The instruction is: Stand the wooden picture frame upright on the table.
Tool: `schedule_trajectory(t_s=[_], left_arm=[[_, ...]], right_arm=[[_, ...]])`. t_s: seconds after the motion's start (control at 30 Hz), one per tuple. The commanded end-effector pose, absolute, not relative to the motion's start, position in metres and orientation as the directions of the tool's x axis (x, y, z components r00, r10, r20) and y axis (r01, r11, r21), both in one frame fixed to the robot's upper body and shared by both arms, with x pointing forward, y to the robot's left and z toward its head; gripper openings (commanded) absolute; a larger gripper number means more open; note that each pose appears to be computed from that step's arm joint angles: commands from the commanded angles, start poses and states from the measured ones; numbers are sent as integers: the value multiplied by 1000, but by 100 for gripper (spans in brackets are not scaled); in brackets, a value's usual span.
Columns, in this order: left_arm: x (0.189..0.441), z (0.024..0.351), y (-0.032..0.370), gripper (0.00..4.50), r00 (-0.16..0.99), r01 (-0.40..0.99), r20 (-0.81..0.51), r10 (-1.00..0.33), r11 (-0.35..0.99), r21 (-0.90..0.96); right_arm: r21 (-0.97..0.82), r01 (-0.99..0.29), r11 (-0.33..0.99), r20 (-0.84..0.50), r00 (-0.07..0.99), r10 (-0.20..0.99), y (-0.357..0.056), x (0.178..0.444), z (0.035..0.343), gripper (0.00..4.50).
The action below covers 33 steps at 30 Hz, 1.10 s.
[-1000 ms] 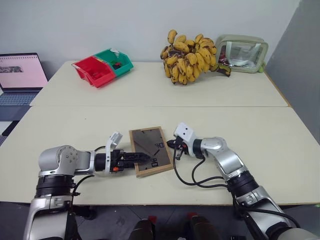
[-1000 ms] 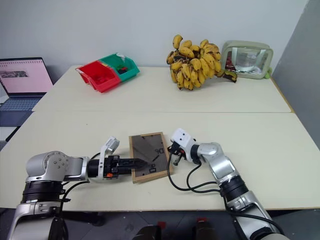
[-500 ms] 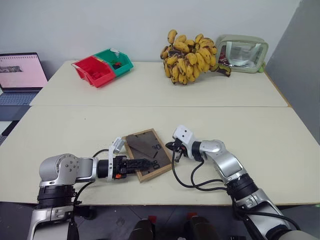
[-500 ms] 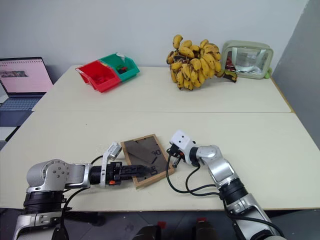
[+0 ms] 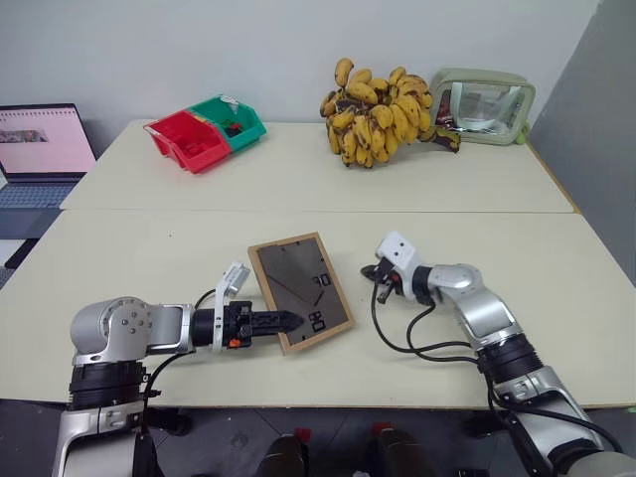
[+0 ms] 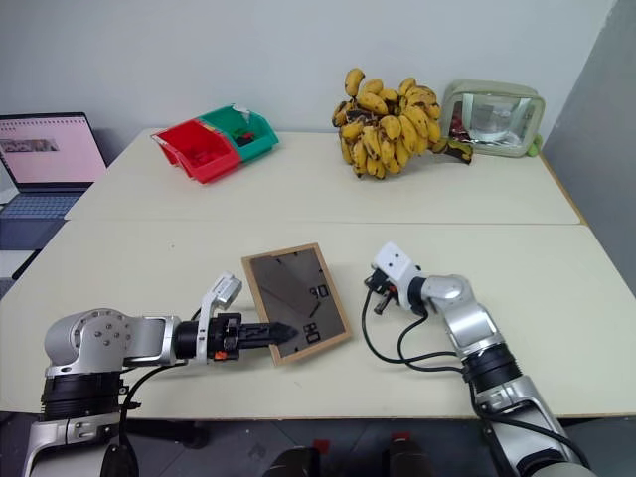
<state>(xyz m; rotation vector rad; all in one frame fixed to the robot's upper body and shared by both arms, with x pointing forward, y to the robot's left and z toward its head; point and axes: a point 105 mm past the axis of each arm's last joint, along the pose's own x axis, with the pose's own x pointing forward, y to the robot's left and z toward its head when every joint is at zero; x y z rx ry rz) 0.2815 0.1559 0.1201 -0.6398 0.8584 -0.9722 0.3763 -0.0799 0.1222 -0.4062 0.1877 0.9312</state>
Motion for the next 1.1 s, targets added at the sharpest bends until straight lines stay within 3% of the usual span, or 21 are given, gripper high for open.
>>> schedule_trajectory(t_s=[0.03, 0.17, 0.37, 0.7, 0.9, 1.1], left_arm=[[297, 163, 159, 128, 342, 606, -294, -893, 448, -657], [304, 182, 155, 128, 322, 723, -325, -889, 453, -521], [316, 191, 153, 128, 323, 816, -355, -877, 448, -365], [329, 199, 150, 128, 334, 856, -359, -871, 440, -271], [327, 197, 147, 128, 314, 861, -363, -877, 425, -280], [325, 196, 149, 128, 305, 861, -369, -878, 420, -287]], right_arm=[[-262, -856, 447, -156, 494, 855, -80, 367, 198, 17], [-180, -938, 296, -78, 313, 946, -68, 348, 240, 103], [-162, -973, 162, -26, 169, 985, -38, 337, 264, 242], [-225, -970, 95, -20, 103, 995, 10, 330, 258, 446], [-248, -968, 34, -55, 49, 997, 28, 321, 250, 446], [-204, -977, -57, -75, -42, 996, 14, 301, 250, 446]])
